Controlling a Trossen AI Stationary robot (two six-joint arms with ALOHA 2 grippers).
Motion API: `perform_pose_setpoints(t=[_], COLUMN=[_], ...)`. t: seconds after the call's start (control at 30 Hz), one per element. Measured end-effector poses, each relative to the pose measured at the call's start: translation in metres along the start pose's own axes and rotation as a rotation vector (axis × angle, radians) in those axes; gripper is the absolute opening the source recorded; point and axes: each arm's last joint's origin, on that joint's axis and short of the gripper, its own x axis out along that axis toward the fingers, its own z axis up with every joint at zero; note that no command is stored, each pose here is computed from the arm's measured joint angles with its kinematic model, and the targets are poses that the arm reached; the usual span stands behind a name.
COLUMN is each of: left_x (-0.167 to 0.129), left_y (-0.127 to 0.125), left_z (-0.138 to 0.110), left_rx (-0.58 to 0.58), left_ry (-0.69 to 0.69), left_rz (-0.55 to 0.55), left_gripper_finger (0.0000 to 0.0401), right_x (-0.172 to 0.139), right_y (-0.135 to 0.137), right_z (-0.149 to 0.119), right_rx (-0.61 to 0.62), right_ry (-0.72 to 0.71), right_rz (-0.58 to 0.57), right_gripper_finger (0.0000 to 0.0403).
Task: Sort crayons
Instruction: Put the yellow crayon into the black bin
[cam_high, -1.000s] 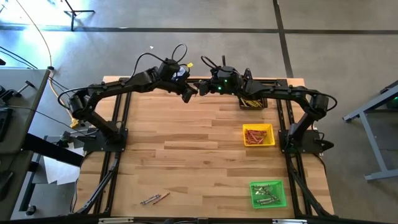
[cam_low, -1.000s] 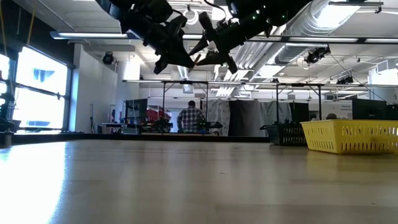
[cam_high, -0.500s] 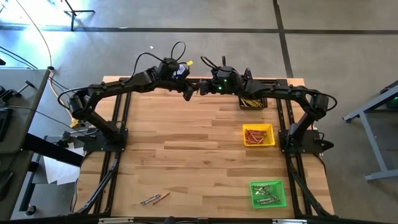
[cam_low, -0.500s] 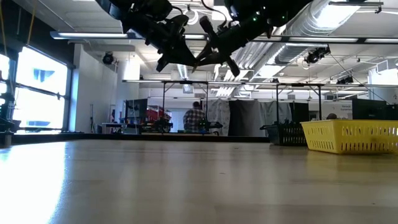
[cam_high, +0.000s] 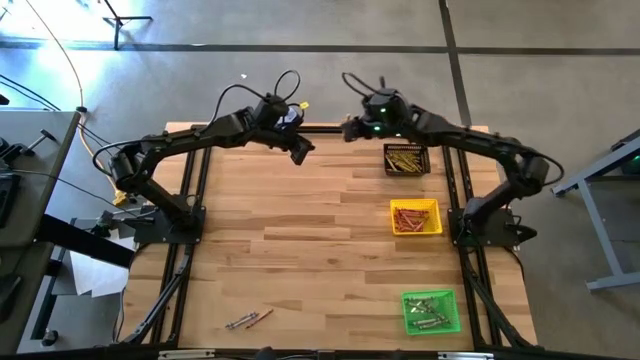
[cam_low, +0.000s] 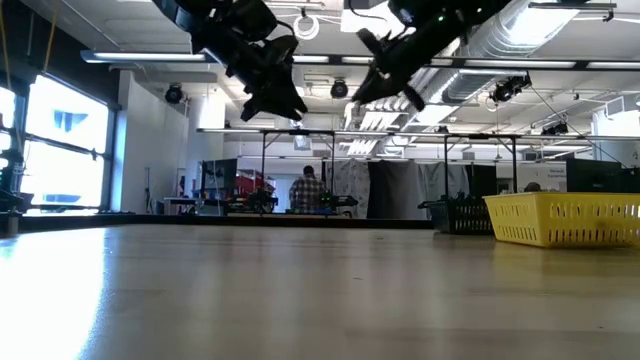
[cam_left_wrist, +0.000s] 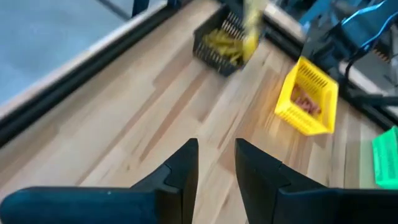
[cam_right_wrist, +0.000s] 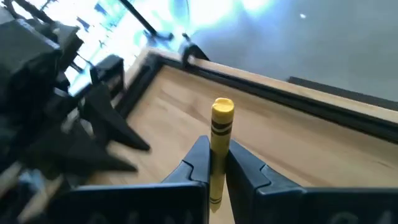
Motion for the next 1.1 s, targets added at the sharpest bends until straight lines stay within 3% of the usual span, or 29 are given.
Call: perform_pose_setpoints(t=[0.2,0.4,0.5,0.6,0.7,0.83,1.1], left_x=[-0.001,-0.001,-0.001,-0.001,-0.001,0.0,0.003], left_y=[0.005,0.005,0.005,0.005,0.004,0.0,-0.009], left_z=[-0.006,-0.006,-0.005,-0.005,-0.005,-0.007,-0.01], left_rx=[-0.003,0.002,0.003,0.004,-0.014,-0.03,-0.013], left_ry=[0.066,0.062,0.057,0.051,0.052,0.058,0.071], left_rz=[0.034,0.037,0.035,0.046,0.046,0.04,0.019], left_gripper_finger=[0.0091,0.009,0.009,0.009,0.009,0.009,0.009], right_x=[-0.045,-0.076,-0.082,-0.081,-0.078,-0.071,-0.031], right_y=[-0.012,-0.031,-0.04,-0.05,-0.062,-0.077,-0.095], right_z=[-0.011,-0.044,-0.047,-0.039,-0.029,-0.025,-0.025], right_rx=[-0.044,-0.115,-0.208,-0.269,-0.3,-0.406,-0.847], right_ry=[0.201,0.514,0.564,0.533,0.524,0.615,0.806], right_rz=[-0.148,-0.488,-0.628,-0.695,-0.699,-0.682,-0.546], right_gripper_finger=[0.0012,0.0012,0.0012,0.0012,0.0012,0.0012,0.0012])
